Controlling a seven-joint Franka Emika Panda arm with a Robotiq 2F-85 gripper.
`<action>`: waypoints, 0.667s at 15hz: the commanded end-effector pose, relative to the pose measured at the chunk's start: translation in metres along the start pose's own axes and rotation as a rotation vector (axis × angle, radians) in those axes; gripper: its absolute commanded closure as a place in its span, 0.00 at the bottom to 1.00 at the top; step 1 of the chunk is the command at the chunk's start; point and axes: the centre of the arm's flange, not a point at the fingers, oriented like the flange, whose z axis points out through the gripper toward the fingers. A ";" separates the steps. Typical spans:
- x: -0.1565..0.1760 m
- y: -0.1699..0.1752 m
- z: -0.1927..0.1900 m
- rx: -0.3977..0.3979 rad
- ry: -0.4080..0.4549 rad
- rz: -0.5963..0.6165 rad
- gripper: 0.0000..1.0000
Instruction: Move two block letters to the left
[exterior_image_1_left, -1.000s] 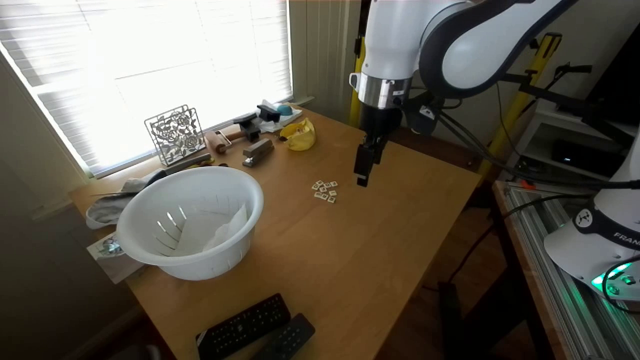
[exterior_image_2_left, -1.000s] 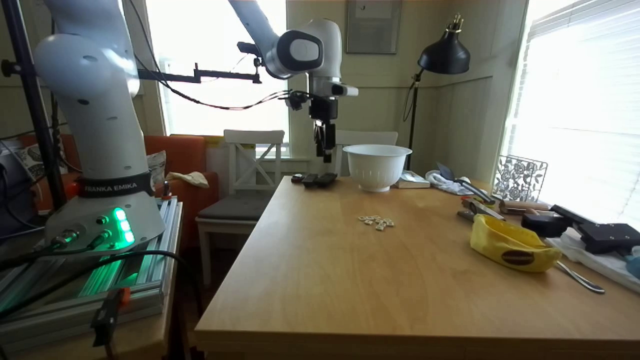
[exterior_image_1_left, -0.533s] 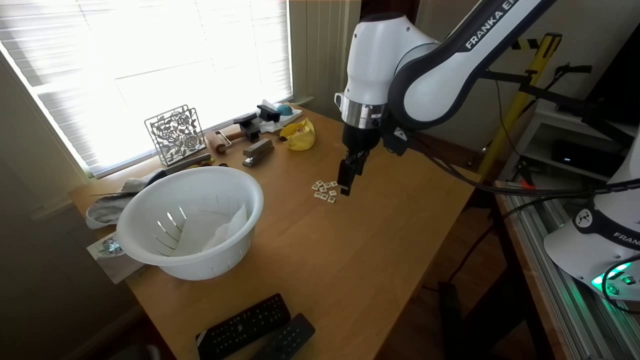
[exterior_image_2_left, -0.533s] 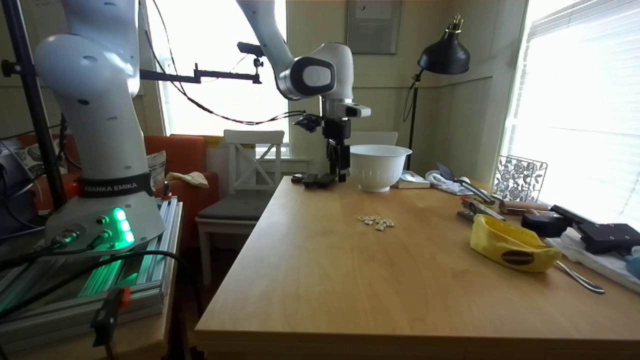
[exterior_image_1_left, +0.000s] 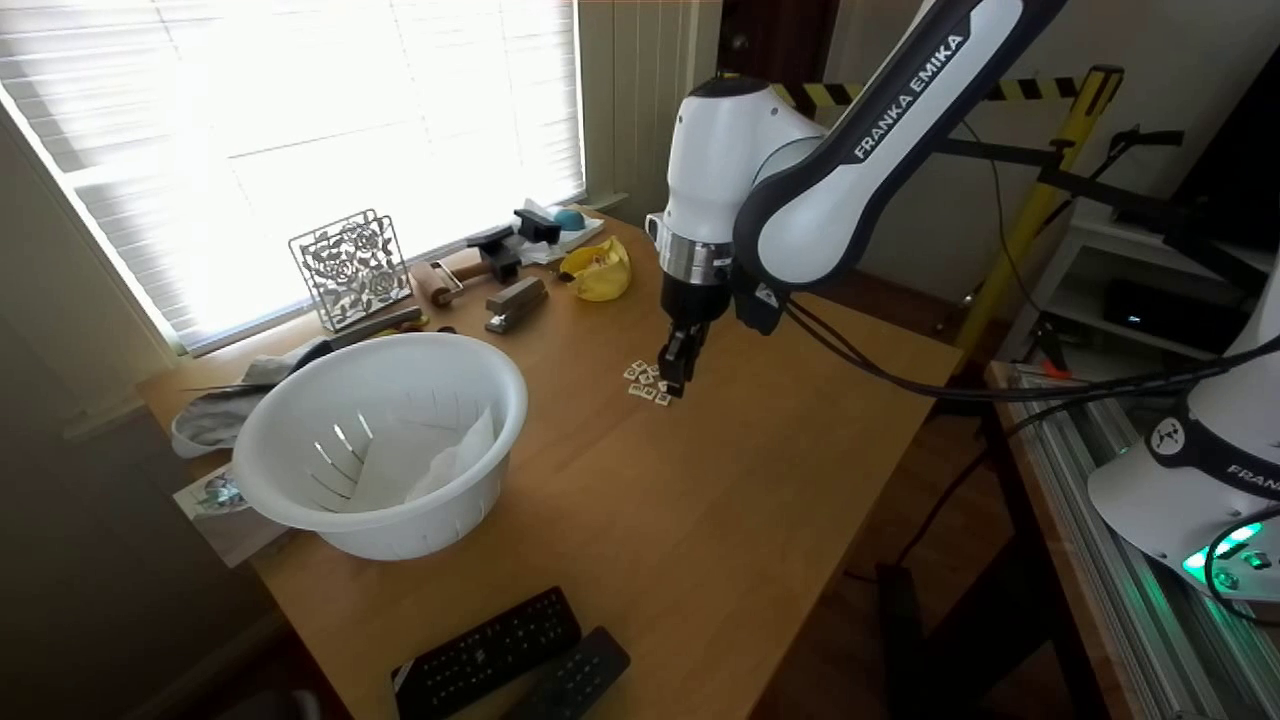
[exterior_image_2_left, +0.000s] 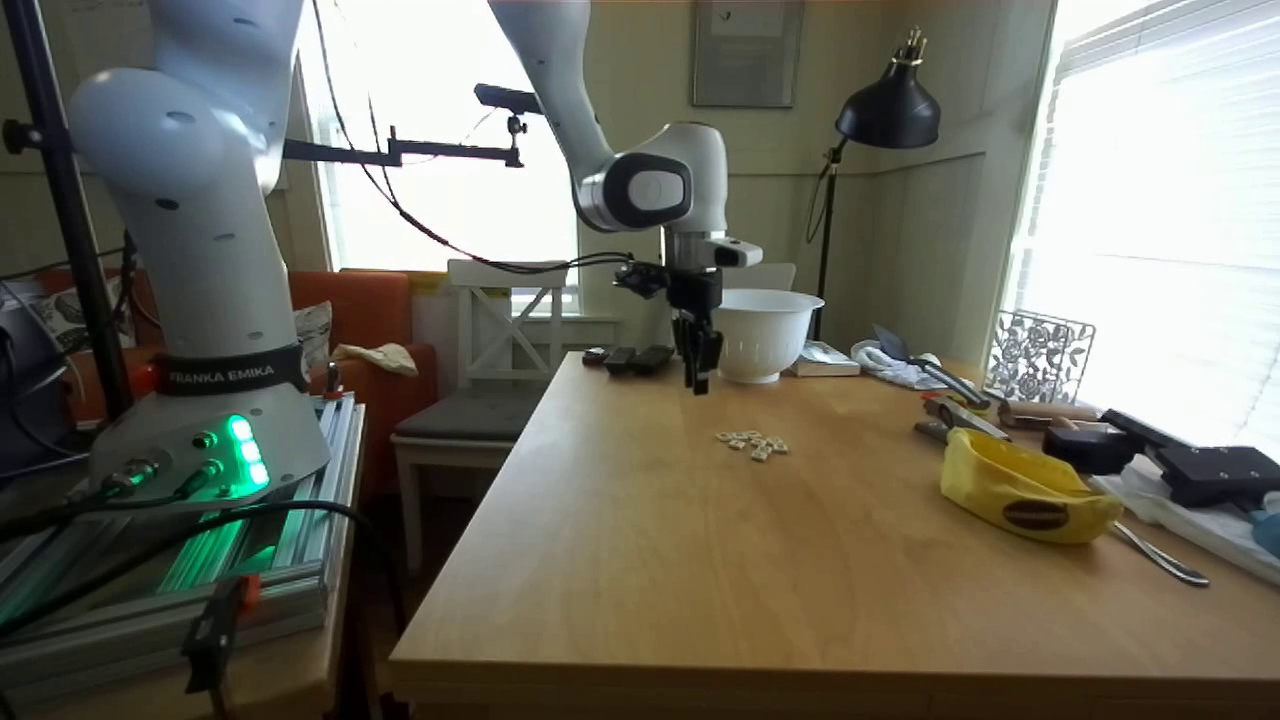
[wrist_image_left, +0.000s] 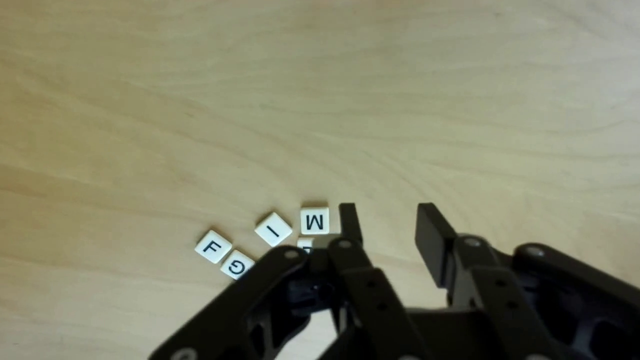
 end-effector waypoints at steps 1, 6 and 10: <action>0.018 0.007 0.022 -0.015 0.031 -0.035 0.95; 0.027 0.016 0.040 -0.021 0.046 -0.054 1.00; 0.030 0.021 0.050 -0.030 0.046 -0.059 1.00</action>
